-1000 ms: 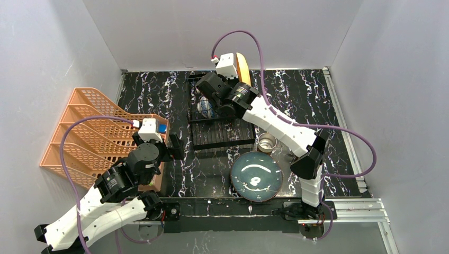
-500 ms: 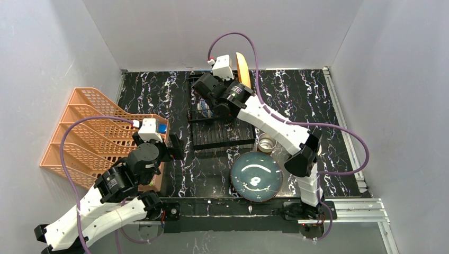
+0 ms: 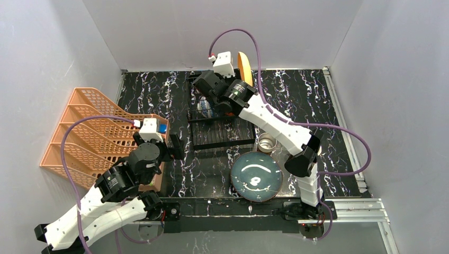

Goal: Load the mixed dishes into the dish rack
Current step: Insert the plate into the dish rack.

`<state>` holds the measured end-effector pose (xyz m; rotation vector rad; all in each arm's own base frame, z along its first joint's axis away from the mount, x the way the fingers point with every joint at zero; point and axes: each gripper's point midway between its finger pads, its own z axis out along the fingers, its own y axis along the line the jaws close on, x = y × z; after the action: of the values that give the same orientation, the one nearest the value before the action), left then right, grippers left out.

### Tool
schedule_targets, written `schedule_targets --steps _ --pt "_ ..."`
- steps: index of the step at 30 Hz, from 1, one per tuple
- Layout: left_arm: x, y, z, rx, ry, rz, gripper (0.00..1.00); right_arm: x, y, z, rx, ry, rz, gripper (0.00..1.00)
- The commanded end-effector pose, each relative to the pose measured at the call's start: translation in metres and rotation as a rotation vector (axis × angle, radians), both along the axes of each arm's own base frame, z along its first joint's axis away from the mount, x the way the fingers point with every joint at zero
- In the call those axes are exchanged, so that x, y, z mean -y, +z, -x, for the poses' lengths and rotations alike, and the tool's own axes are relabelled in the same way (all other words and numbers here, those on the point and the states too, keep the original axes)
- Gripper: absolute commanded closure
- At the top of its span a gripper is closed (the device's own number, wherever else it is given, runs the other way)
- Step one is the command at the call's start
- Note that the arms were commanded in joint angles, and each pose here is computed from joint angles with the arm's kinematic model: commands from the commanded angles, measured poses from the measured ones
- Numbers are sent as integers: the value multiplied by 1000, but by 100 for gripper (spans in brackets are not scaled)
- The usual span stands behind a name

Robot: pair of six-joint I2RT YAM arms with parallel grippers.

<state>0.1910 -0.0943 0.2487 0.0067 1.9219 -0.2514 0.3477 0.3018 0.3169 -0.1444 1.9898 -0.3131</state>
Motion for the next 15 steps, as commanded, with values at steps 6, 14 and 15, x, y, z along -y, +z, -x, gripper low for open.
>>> schedule_targets --steps 6,14,15 --pt "-4 -5 -3 -2 26 -42 2 -11 38 3 67 42 -116 42" --pt "-3 -6 -4 -6 24 -50 2 -24 54 10 90 100 -182 41" --pt "-4 -6 -3 -5 24 -50 2 -26 56 11 96 104 -185 41"
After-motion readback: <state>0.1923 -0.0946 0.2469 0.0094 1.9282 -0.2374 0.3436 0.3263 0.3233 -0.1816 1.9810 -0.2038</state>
